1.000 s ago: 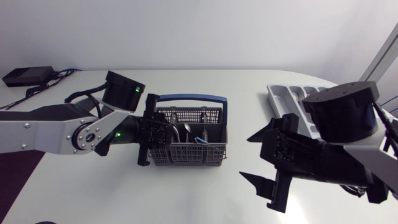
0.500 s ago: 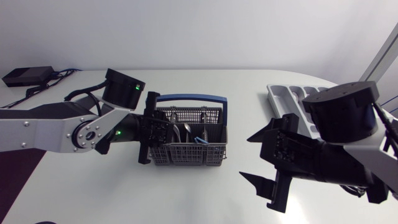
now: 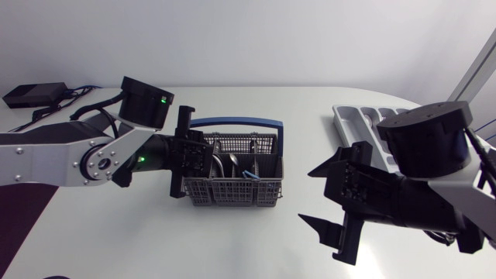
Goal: Sort the cutlery from the basket into the organizer compartments.
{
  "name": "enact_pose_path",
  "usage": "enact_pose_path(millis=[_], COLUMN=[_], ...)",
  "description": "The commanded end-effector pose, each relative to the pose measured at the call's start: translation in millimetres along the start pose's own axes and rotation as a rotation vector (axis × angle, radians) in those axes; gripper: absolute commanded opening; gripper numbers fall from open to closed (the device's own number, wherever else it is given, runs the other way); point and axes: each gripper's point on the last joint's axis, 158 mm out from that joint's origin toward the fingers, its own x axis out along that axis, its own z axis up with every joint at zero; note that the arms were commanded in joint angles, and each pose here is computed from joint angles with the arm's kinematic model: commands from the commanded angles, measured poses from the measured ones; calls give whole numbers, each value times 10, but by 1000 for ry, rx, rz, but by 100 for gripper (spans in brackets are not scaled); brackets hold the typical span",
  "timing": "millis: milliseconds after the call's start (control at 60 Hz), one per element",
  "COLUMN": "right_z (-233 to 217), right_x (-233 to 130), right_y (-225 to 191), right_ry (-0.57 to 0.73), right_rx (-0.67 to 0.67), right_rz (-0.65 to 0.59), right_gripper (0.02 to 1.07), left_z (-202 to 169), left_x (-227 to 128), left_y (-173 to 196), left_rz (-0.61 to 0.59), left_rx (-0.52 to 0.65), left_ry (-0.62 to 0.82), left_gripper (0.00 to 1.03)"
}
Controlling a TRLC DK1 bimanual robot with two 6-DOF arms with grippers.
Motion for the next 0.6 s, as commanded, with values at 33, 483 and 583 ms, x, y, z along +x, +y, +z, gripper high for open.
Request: enact_pose_path(millis=[33, 483, 583], right_z=[-14, -50, -58], right_x=[16, 23, 22], right_y=[25, 42, 38], right_ry=[10, 16, 17], right_rx=[11, 10, 11], right_rz=[6, 8, 6], right_gripper=[97, 97, 97], left_z=[-13, 14, 30], left_x=[19, 141, 160], left_y=[108, -61, -102], left_rz=[13, -42, -55], left_rx=[34, 43, 46], left_ry=[7, 7, 5], left_gripper=[23, 23, 23])
